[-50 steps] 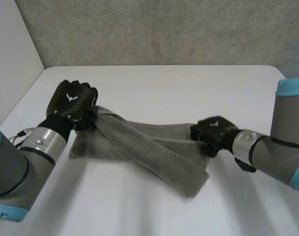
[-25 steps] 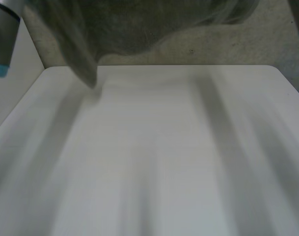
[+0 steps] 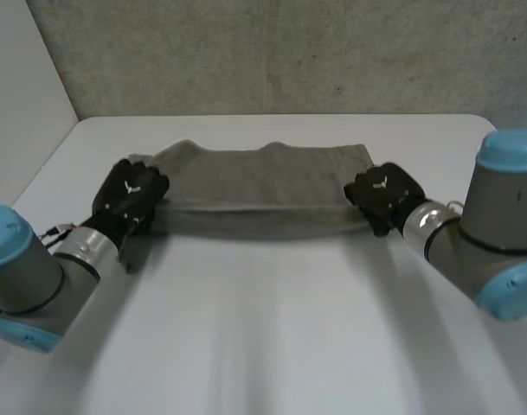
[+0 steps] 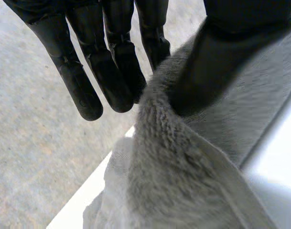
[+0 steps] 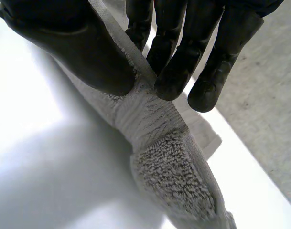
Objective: Fold the towel.
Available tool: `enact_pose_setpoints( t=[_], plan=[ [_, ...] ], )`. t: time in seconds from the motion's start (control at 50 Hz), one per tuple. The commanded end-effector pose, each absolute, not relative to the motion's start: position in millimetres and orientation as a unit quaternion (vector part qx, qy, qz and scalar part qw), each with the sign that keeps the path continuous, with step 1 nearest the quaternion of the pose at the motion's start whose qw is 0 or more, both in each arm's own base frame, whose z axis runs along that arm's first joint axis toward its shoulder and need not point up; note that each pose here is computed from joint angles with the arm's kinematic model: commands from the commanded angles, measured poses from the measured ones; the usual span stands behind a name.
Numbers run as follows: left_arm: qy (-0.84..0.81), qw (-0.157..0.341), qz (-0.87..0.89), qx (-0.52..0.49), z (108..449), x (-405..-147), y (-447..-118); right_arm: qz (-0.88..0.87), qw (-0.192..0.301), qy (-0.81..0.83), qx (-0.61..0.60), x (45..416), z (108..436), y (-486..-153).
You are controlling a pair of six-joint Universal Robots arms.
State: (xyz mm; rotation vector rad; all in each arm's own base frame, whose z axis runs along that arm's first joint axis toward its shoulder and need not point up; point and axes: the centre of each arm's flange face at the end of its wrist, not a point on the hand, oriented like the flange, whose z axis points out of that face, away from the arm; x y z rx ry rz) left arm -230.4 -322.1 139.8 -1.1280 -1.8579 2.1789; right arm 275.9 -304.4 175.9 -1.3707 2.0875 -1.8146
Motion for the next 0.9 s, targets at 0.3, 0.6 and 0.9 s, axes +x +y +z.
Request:
enact_pose_setpoints(
  t=[0.3, 0.6, 0.9],
  plan=[
    [-0.636, -0.037, 0.682, -0.359, 102.6, -222.3, -339.2, -0.586, 0.018, 0.689, -0.425, 252.6, 164.9, -279.1],
    [-0.658, -0.047, 0.667, -0.346, 131.4, -203.8, -315.8, -0.594, 0.005, 0.722, -0.355, 231.1, 165.4, -297.6],
    [-0.677, -0.036, 0.643, -0.357, 122.3, -206.1, -307.9, -0.595, 0.009, 0.723, -0.352, 231.9, 162.4, -296.7]
  ],
)
